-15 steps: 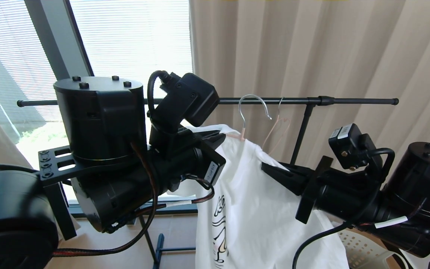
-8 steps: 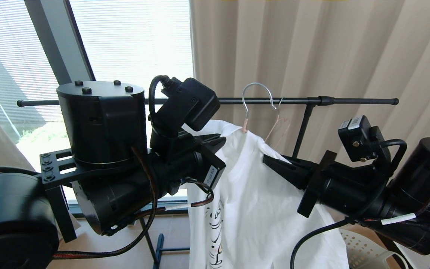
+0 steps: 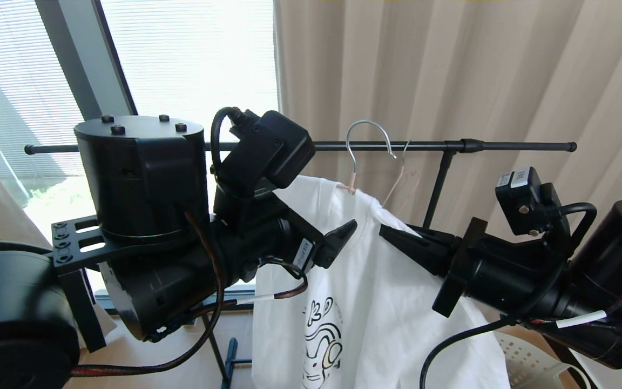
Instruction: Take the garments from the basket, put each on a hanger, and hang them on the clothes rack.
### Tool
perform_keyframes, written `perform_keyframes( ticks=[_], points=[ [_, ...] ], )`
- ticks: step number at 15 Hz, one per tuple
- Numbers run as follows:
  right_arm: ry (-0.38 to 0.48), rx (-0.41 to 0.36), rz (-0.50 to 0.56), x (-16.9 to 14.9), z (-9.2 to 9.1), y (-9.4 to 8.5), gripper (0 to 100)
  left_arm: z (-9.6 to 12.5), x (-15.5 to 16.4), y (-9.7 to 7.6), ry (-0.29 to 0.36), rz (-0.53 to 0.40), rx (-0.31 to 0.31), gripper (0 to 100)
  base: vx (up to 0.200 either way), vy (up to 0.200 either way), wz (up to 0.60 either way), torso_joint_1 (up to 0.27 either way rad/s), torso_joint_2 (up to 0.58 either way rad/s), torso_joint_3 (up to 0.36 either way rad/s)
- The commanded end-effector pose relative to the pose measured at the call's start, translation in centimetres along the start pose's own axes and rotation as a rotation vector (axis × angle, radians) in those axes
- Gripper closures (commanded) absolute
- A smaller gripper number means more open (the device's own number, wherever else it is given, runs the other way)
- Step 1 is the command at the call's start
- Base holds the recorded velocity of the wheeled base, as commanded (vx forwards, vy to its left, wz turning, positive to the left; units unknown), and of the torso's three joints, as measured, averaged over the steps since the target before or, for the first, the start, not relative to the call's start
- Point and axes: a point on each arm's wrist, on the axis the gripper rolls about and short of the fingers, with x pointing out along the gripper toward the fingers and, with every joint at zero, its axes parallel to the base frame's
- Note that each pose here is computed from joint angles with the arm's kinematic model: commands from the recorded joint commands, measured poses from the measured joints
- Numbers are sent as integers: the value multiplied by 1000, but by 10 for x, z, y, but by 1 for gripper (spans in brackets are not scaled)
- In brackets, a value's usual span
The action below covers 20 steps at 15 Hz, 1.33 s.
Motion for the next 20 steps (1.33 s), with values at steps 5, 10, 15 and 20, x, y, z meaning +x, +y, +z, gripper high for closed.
perform_keyframes(
  ticks=[5, 10, 15, 20],
  points=[
    [41, 38, 81, -16, -6, -29, 100, 3, -43, 48, -77, 48, -32, 0, 0, 0, 0, 0, 0, 0],
    [28, 23, 247, -36, -12, -42, 100, -34, -78, 102, -76, -61, -60, 0, 0, 0, 0, 0, 0, 0],
    [27, 9, 394, -54, -11, -44, 100, -99, -80, 132, 23, -254, -206, 0, 0, 0, 0, 0, 0, 0],
    [23, 2, 410, -60, -9, -40, 100, -141, -61, 134, 129, -316, -315, 0, 0, 0, 0, 0, 0, 0]
  ],
)
